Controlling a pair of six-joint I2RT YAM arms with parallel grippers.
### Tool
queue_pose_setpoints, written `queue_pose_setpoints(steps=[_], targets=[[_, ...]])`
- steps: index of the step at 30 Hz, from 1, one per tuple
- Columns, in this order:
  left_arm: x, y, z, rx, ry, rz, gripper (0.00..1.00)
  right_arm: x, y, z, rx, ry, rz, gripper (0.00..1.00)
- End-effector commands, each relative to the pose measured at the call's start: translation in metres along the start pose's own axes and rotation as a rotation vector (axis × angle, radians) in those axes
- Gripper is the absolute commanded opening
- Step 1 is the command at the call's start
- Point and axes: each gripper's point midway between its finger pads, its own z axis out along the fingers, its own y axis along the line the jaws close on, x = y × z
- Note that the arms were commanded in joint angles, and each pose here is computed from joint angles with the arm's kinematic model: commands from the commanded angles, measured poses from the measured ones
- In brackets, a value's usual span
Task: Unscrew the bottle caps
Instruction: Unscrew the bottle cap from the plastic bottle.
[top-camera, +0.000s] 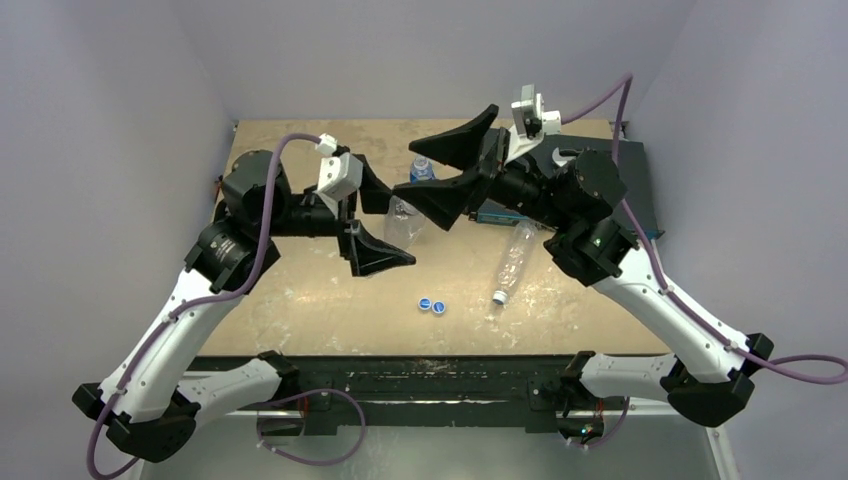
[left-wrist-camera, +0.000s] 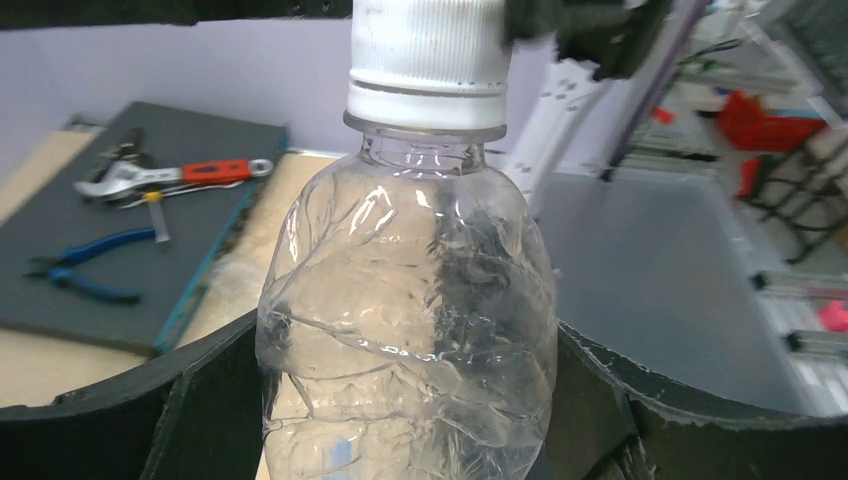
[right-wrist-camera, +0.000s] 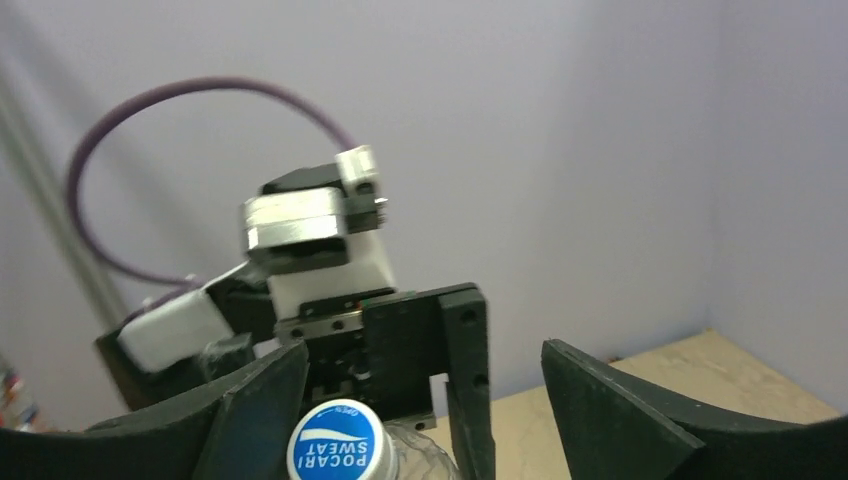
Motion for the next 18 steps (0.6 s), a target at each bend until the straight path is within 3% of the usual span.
queue_pose_setpoints(steps=[1, 9, 18], targets=[[-0.010, 0.037, -0.015, -0.253, -0.012, 0.191, 0.03, -0.029, -0.038, -0.007, 0.266, -0.135, 0.083, 0.92], [-0.011, 0.079, -0.033, -0.508, -0.035, 0.236, 0.03, -0.013, -0.049, -0.005, 0.419, -0.094, 0.120, 0.83], [-0.011, 0.088, -0.034, -0.548, -0.042, 0.212, 0.04, 0.000, -0.048, 0.006, 0.427, -0.081, 0.125, 0.64]])
